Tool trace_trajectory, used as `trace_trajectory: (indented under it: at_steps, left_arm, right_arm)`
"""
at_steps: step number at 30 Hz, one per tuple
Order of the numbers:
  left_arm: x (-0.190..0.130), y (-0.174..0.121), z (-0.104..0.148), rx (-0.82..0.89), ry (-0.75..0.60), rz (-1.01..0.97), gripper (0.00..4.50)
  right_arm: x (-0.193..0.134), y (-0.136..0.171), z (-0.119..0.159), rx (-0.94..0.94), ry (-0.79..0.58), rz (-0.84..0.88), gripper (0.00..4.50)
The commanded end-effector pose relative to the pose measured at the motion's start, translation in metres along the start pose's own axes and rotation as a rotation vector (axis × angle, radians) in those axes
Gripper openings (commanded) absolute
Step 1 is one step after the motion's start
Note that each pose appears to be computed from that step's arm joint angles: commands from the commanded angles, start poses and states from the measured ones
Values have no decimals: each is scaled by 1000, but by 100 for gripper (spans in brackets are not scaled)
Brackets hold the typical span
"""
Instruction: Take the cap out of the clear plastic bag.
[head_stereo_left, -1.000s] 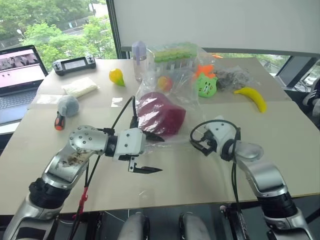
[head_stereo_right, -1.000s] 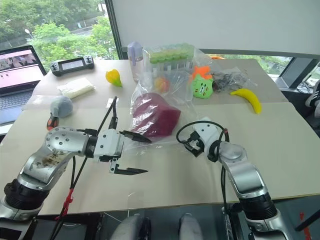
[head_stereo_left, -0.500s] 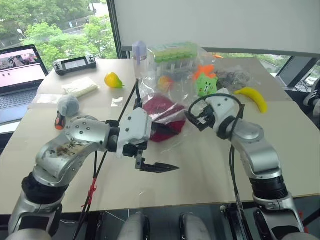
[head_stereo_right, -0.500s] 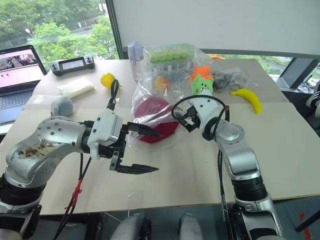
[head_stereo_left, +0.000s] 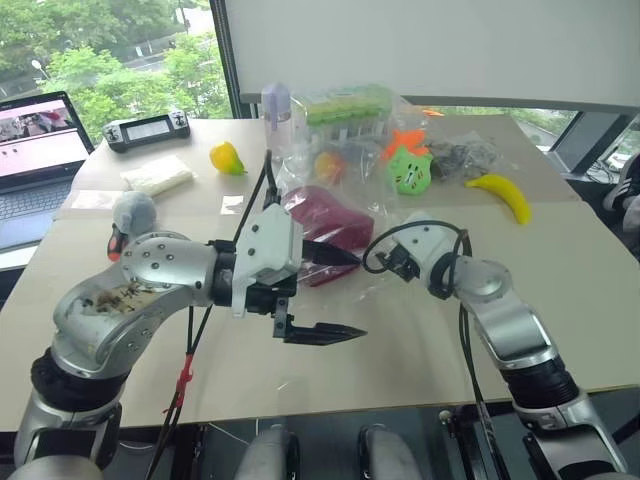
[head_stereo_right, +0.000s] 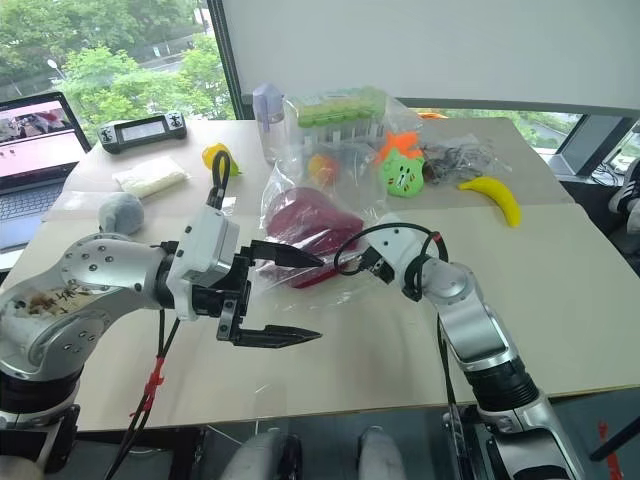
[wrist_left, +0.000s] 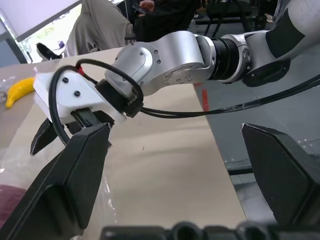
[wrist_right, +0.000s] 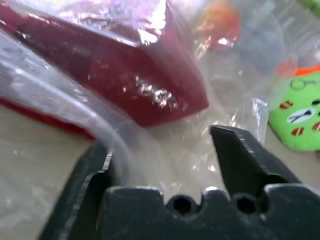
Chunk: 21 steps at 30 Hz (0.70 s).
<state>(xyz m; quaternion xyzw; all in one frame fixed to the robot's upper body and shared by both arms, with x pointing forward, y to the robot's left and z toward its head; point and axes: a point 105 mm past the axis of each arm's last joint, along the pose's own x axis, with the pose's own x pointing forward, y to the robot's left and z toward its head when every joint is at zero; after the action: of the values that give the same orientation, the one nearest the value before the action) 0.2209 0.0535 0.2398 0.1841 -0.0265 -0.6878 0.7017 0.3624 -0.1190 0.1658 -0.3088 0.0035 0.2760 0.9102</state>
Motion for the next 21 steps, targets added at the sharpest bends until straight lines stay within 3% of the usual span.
trace_trajectory:
  at_steps: [1,5,6,16,21]
  left_arm:
    - [-1,-3,1,-20,0,-3,450]
    - [-1,-1,-6,-81,14,14,450]
    - [0,-1,-7,-102,9,16,450]
    - [19,-5,-12,-345,-103,69,450]
    - [29,8,-42,-204,70,170,450]
  right_arm:
    - [-2,-15,17,-37,-66,-78,140]
    - [-1,-17,23,-26,-93,-102,17]
    - [-1,-17,25,-20,-102,-105,3]
    - [-10,-36,64,59,-271,-229,3]
    - [-17,-40,87,93,-331,-239,3]
